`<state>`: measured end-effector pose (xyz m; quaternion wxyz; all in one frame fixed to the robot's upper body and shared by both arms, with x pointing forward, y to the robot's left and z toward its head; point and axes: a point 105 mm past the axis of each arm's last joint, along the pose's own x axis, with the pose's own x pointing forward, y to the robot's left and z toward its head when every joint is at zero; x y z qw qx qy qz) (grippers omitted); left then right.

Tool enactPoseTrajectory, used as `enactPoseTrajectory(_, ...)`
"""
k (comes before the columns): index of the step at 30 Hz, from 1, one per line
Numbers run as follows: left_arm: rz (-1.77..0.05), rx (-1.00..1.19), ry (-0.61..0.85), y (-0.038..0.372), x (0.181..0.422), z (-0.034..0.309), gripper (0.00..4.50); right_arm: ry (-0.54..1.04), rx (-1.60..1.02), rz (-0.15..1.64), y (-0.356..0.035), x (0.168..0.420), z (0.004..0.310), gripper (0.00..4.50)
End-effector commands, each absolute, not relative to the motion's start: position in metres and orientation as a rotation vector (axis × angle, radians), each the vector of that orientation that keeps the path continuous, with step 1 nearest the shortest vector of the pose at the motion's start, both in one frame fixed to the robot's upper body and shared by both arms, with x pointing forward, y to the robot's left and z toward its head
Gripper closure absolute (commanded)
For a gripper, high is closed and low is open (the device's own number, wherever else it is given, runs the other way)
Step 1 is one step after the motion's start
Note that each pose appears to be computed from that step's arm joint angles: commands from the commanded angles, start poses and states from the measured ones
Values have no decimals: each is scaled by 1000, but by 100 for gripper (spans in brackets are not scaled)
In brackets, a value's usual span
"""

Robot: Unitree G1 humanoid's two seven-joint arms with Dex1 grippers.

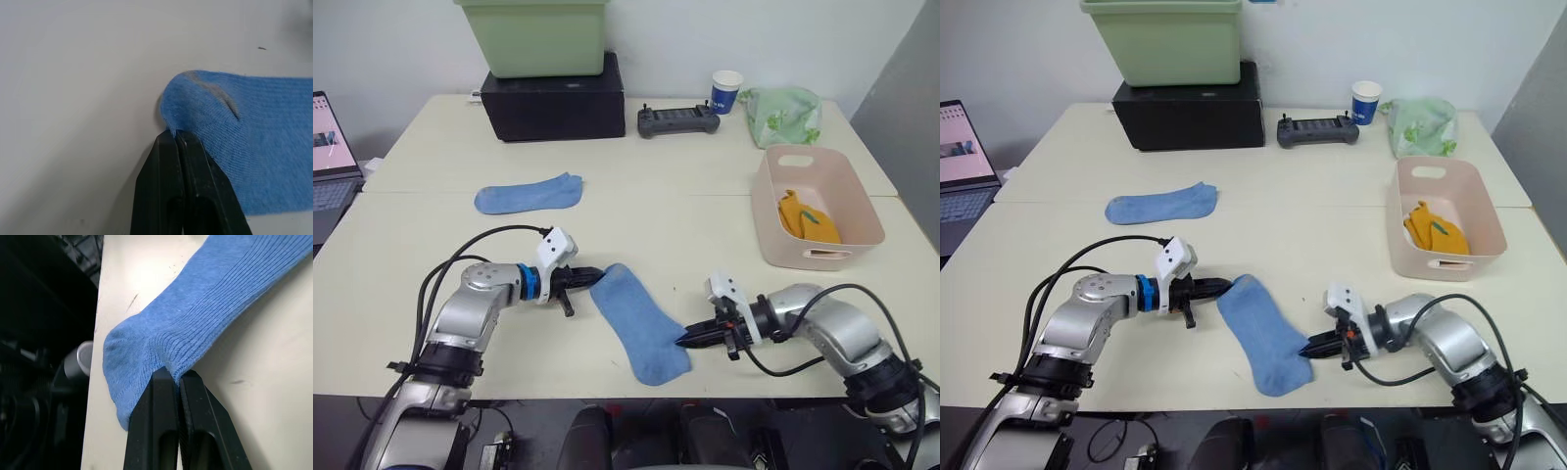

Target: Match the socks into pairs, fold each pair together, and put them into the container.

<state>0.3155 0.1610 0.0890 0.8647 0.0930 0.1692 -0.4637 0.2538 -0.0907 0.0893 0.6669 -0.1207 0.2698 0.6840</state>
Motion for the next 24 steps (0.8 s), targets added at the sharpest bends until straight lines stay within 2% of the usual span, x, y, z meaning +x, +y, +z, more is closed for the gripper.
enactPoseTrajectory(1,-904,165,298,161,301,104,450,631,-373,1629,-101,257,104,447)
enactPoseTrajectory(4,-829,82,300,157,278,102,450,640,-491,1586,-108,282,97,447)
enactPoseTrajectory(7,-773,23,296,151,260,100,450,667,-530,1578,-115,296,94,447)
enactPoseTrajectory(10,-673,5,264,152,258,98,450,647,-568,1568,-119,307,95,447)
enactPoseTrajectory(11,-651,-16,251,151,257,99,450,642,-565,1573,-120,308,98,425)
enactPoseTrajectory(14,-627,-56,251,149,254,96,389,577,-564,1533,-121,317,109,345)
enactPoseTrajectory(19,-616,-5,233,162,258,102,224,471,-526,1419,-128,312,127,167)
enactPoseTrajectory(24,-690,44,217,168,266,115,66,402,-403,1245,-138,294,132,166)
